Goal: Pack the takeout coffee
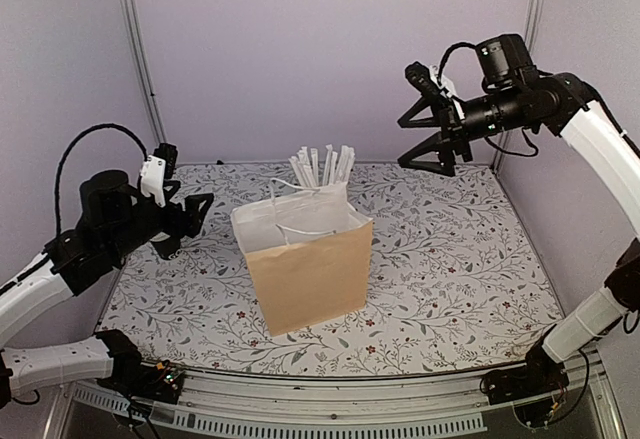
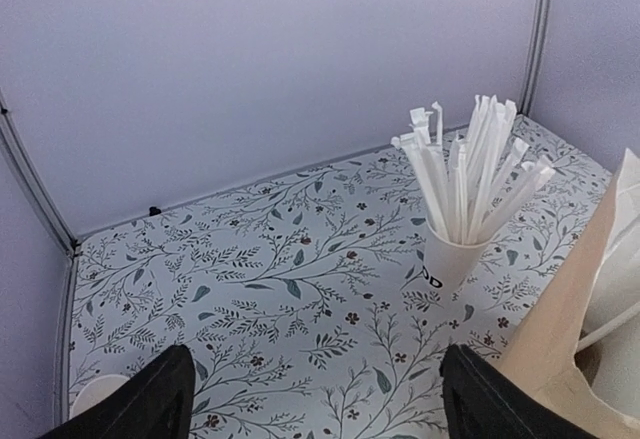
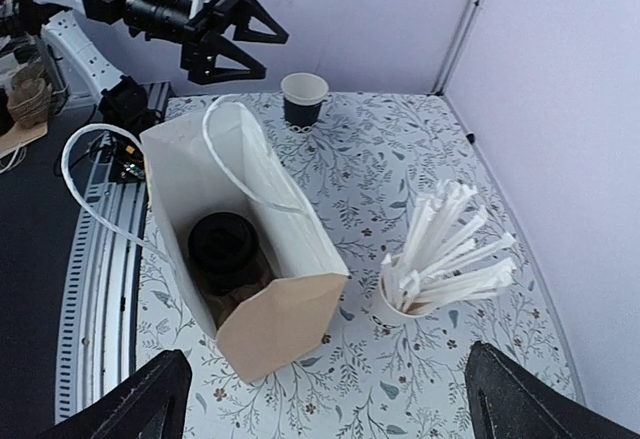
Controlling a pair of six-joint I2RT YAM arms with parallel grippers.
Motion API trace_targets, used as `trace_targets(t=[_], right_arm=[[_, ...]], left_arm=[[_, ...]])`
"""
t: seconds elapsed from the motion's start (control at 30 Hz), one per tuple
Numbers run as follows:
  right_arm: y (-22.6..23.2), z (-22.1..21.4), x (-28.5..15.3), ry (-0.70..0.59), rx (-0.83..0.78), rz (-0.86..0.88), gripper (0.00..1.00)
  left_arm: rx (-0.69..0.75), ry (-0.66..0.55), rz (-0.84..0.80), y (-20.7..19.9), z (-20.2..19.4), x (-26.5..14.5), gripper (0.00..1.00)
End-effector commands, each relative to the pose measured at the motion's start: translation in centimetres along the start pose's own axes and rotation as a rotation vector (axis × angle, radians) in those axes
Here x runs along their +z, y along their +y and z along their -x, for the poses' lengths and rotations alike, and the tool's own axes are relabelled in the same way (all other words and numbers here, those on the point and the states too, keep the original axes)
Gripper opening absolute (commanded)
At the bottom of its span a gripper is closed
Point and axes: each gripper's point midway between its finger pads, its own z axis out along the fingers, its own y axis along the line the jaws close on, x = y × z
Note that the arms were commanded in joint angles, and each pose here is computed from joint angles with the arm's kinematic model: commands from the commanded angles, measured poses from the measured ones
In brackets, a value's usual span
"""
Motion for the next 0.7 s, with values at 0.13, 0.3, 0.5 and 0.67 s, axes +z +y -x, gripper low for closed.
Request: trace_targets(t=[0.13,0.3,0.5,0.67], right_arm=[[-8.5,-4.0,-8.3,-0.077,0.166,-0.387,0.99],[-13.4,-8.4,-10.3,-0.069,0.339,-0.664,0.99],[-14.4,-12.8,-10.9,-0.071,0.431,-0.721,0.99],[-13.3,-15.2,-11.9,-0.116,0.436,-0.709,0.99]], left_arm=[[0.028,-0.030,-0.019,-0.7,6.3,2.6,0.91],[0.038,0.020,0.047,0.1,7.3,5.9,0.99],[-0.147,0.008,0.065,3.5,4.7,6.8,1.00],[-0.230,-0.005,0.091,5.6,3.7,6.4,1.00]])
